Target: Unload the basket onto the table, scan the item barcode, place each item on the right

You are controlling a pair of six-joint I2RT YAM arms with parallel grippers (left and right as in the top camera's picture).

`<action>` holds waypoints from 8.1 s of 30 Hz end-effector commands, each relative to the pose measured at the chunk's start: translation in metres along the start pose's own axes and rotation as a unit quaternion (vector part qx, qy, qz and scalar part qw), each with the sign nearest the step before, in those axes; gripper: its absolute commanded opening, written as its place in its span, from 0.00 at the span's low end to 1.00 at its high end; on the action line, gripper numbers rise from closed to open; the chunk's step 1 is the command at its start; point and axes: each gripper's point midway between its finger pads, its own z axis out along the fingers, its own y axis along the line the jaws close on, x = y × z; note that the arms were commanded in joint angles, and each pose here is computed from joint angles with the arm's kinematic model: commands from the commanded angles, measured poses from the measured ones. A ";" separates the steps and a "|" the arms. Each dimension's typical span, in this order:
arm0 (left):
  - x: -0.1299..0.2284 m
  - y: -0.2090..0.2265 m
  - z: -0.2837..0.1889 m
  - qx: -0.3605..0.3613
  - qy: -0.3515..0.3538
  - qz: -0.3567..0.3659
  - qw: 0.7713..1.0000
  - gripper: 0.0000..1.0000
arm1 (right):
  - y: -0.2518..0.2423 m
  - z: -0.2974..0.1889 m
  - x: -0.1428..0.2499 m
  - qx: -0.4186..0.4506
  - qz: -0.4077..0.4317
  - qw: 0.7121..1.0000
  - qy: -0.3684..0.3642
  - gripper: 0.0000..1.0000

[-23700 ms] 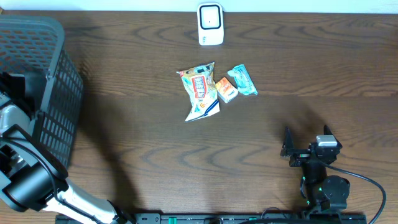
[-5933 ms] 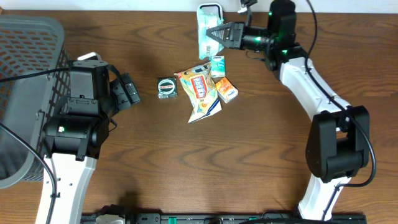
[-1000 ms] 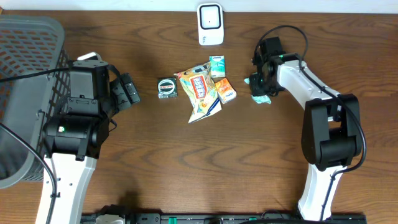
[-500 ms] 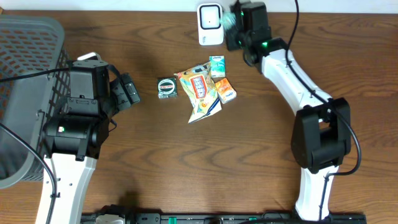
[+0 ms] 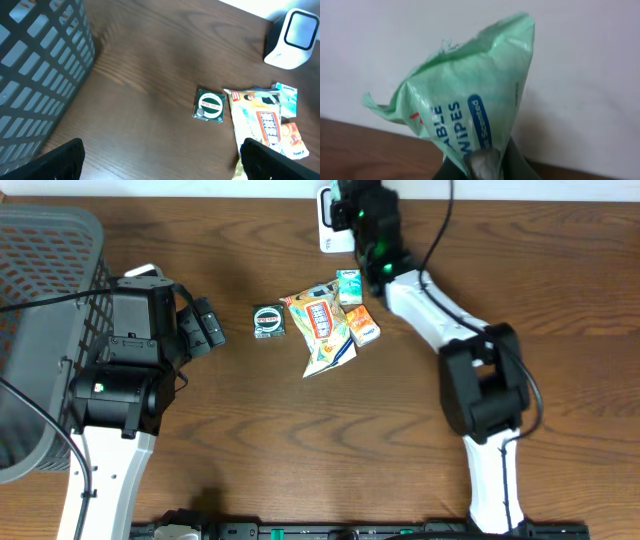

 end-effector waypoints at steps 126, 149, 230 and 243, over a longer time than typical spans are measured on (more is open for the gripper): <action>-0.002 0.002 -0.002 -0.003 -0.005 0.005 1.000 0.98 | -0.378 -0.133 0.162 0.160 0.077 0.913 0.367 0.17; -0.002 0.002 -0.002 -0.003 -0.005 0.005 1.000 0.98 | -0.524 -0.246 0.111 0.402 0.076 0.850 0.332 0.17; -0.002 0.002 -0.002 -0.003 -0.005 0.005 1.000 0.98 | -0.024 -0.177 0.154 -0.071 0.030 0.831 0.551 0.82; -0.002 0.002 -0.002 -0.003 -0.005 0.005 1.000 0.98 | -0.026 -0.192 0.213 0.039 -0.014 0.826 0.562 0.51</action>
